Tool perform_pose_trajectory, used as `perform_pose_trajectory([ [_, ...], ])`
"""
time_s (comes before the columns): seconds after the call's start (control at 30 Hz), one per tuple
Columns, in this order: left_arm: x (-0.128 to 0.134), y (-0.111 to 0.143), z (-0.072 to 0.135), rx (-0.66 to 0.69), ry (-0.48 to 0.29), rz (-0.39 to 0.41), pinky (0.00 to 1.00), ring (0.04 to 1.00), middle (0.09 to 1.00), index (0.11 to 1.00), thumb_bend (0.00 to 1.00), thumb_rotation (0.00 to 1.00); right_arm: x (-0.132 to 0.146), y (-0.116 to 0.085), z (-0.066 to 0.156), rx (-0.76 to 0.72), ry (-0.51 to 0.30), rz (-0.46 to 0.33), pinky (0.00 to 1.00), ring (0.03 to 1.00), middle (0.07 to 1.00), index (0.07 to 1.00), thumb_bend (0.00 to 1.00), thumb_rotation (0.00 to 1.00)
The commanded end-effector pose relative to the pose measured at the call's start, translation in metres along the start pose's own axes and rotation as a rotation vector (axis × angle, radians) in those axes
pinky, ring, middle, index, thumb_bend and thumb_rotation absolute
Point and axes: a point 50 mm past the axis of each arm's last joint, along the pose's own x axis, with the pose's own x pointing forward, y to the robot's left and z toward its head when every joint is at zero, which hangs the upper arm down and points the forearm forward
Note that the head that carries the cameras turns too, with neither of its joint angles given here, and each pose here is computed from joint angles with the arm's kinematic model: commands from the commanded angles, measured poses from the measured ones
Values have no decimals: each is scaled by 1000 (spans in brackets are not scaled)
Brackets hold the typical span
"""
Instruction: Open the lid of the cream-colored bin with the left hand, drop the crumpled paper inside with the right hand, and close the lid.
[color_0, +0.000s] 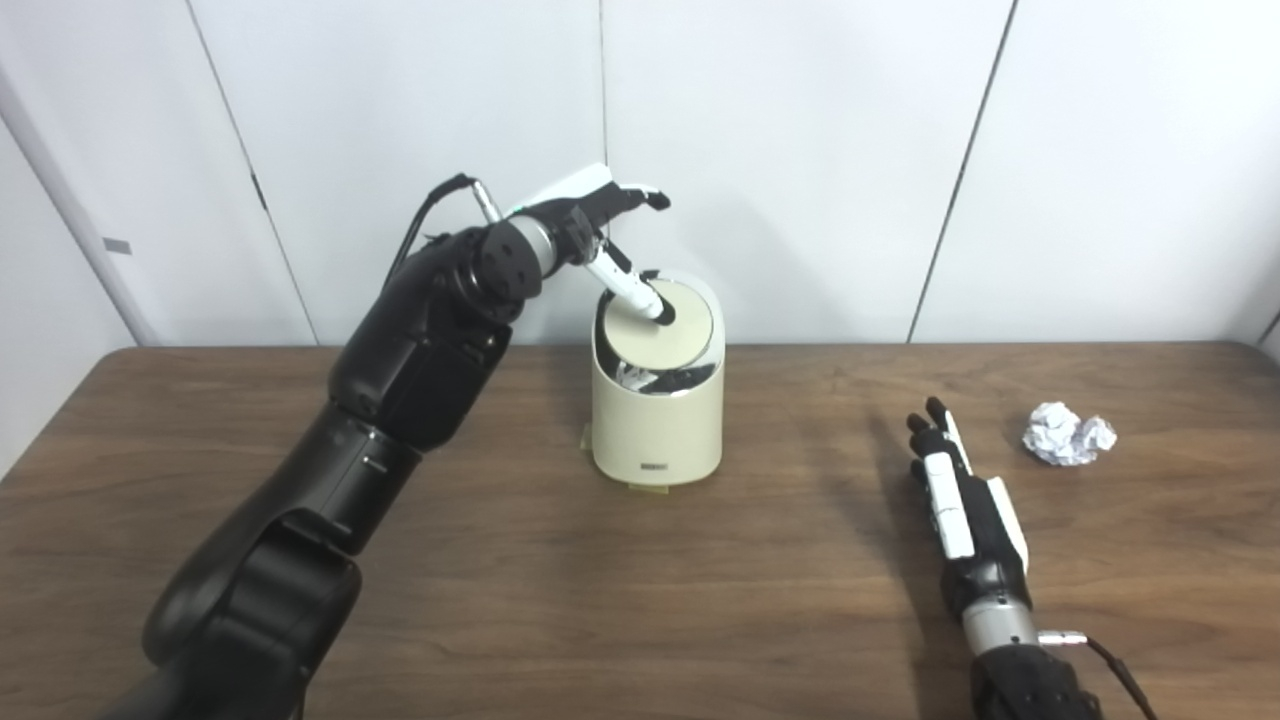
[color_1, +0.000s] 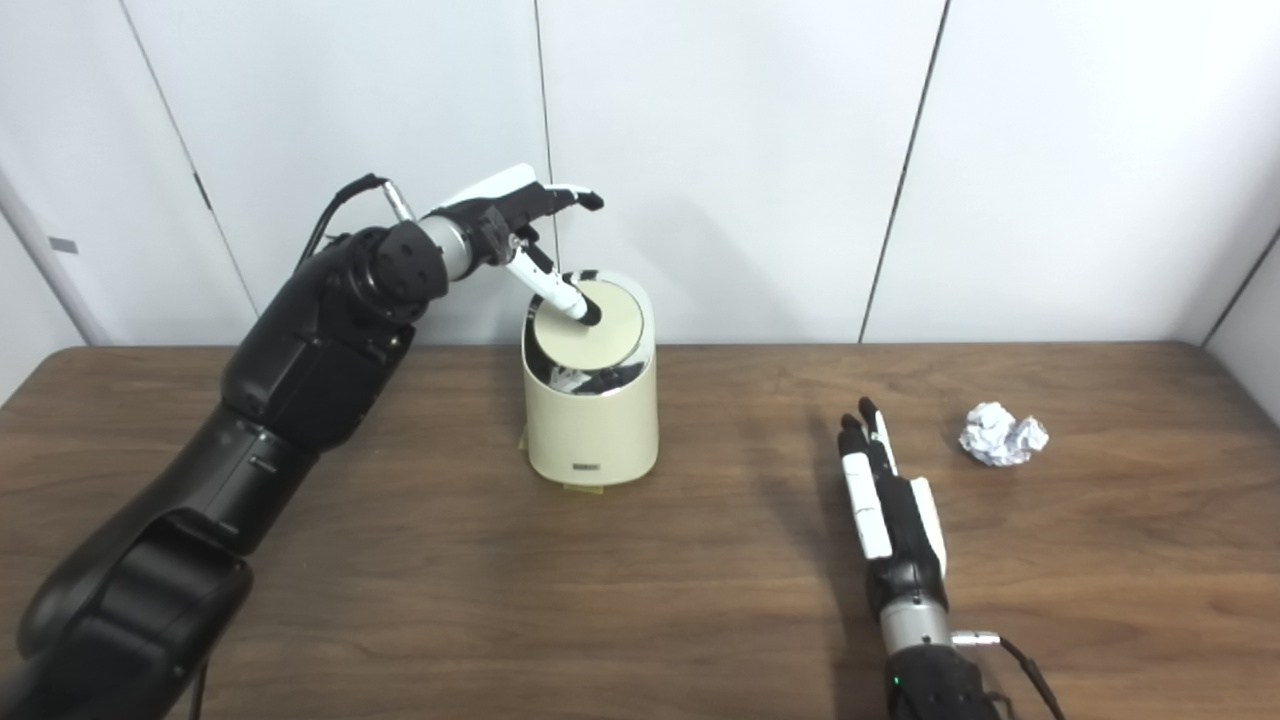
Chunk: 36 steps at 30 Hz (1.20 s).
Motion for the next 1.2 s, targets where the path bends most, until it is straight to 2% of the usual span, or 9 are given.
perform_pose_trajectory([
  [0.0, -4, 39, 20, 70, -19, 98, 871, 970, 990, 934, 835, 67, 4, 9, 10, 11, -27, 33, 947, 964, 956, 1000, 548, 1000],
  [0.43, 0, 36, 23, 255, -31, 90, 842, 977, 1000, 924, 874, 71, 4, 8, 13, 22, -35, 34, 971, 958, 957, 1000, 572, 1000],
  [0.8, 4, 26, 24, 227, -44, 77, 853, 970, 994, 925, 879, 66, 4, 11, 16, 38, -48, 39, 979, 949, 960, 1000, 569, 1000],
  [0.97, 4, 25, 27, 201, -52, 72, 895, 989, 998, 928, 876, 81, 4, 12, 16, 39, -44, 37, 984, 952, 963, 1000, 559, 1000],
  [1.17, 5, 22, 31, 237, -53, 70, 899, 1000, 1000, 936, 865, 107, 5, 12, 16, 31, -45, 35, 970, 947, 959, 1000, 555, 1000],
])
